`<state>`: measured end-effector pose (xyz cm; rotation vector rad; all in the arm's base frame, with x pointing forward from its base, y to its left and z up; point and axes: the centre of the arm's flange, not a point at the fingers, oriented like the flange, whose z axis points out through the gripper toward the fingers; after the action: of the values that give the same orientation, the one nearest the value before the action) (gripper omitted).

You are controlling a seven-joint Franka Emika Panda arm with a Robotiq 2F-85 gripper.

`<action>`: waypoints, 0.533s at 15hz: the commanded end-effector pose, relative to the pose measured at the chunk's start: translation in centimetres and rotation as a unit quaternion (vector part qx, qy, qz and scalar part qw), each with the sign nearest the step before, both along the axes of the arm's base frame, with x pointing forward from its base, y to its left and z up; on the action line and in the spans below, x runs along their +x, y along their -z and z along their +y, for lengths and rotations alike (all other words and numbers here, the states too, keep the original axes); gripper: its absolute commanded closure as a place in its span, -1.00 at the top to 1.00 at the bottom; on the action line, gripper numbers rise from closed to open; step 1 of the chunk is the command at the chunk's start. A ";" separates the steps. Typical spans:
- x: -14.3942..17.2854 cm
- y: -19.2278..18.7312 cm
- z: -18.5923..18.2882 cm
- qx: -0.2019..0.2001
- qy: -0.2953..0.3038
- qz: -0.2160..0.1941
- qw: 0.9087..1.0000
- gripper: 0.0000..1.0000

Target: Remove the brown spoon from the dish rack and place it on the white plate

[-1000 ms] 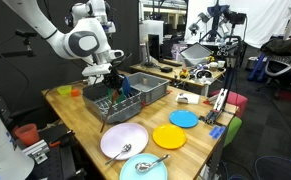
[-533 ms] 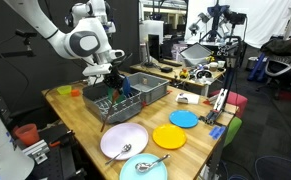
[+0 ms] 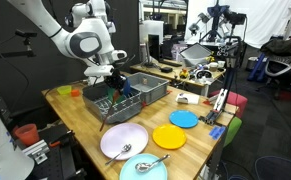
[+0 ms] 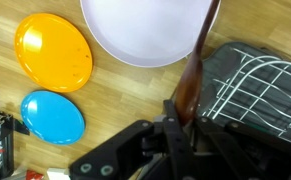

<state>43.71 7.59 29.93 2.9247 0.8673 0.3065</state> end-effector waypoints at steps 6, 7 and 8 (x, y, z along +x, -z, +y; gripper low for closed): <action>3.7 0.6 -4.5 0.073 -0.029 0.038 0.996 -0.94; 4.0 0.9 -4.9 0.083 -0.033 0.046 0.995 -0.94; 4.2 1.1 -5.2 0.092 -0.042 0.053 0.993 -0.94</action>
<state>46.75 3.63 29.48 3.0547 0.9492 0.3068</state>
